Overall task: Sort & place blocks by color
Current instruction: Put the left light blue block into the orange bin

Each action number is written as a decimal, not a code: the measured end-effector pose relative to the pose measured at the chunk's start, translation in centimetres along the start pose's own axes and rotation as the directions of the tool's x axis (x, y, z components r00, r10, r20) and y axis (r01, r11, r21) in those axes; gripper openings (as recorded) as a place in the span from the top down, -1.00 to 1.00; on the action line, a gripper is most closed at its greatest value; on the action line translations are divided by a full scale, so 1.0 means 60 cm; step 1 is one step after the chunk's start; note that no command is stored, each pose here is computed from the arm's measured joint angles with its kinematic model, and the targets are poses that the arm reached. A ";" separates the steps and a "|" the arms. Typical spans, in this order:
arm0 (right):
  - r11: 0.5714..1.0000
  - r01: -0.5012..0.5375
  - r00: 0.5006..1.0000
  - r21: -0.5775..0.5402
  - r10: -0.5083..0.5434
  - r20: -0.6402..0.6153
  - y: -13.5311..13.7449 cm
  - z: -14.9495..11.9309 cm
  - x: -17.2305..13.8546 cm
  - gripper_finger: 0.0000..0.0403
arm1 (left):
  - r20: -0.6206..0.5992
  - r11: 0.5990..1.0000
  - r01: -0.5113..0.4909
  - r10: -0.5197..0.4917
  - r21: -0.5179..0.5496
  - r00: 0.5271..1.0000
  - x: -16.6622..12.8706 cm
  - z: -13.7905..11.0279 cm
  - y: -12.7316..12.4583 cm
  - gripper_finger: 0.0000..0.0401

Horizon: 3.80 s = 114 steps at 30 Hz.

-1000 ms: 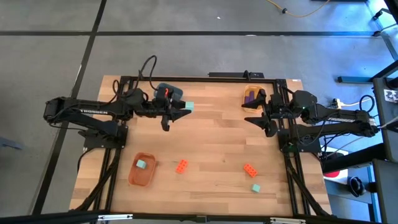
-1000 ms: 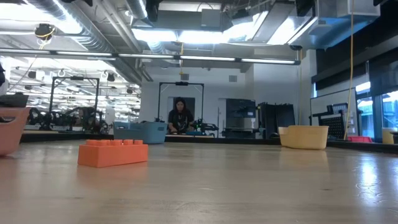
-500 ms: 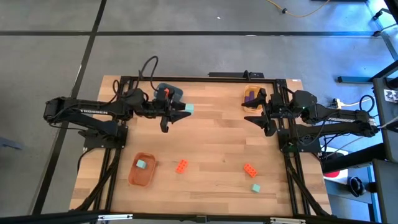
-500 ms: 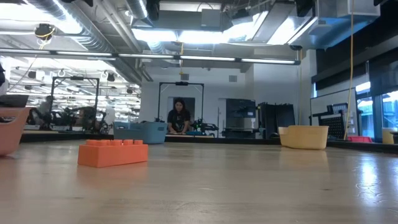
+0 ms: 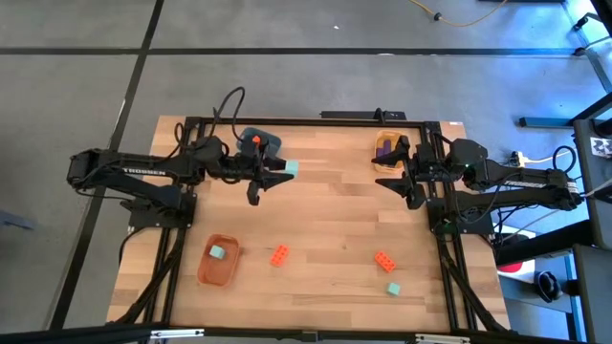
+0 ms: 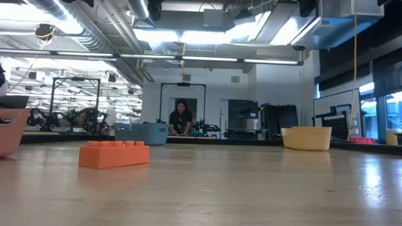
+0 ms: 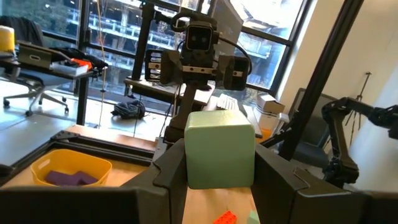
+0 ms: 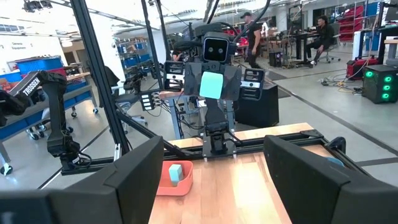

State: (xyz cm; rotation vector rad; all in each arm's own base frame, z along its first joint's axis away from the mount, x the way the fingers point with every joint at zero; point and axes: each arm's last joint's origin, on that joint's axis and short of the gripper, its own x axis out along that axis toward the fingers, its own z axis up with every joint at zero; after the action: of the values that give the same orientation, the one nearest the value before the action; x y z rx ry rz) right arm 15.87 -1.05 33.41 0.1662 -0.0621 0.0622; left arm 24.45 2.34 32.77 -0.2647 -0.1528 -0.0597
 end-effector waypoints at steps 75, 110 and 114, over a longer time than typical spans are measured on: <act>1.000 0.001 1.000 0.009 -0.001 -0.005 0.000 -0.001 0.000 -0.39 | -0.999 0.963 0.268 0.019 0.008 -0.041 -0.106 -0.221 -0.223 0.35; 0.998 0.002 1.000 0.056 -0.001 -0.006 0.000 -0.001 0.000 -0.39 | -0.999 0.975 0.221 0.036 0.028 -0.032 -0.143 -0.292 -0.203 0.34; 0.999 0.001 1.000 0.055 -0.001 -0.006 0.000 -0.001 0.000 -0.39 | -0.998 0.976 0.210 0.067 0.063 -0.009 -0.142 -0.292 -0.202 0.34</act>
State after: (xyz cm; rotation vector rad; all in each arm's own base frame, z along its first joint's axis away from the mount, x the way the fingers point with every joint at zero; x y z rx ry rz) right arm 15.89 -1.05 33.35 0.2206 -0.0547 0.0635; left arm 17.58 -13.63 17.81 0.0645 1.3907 -0.3439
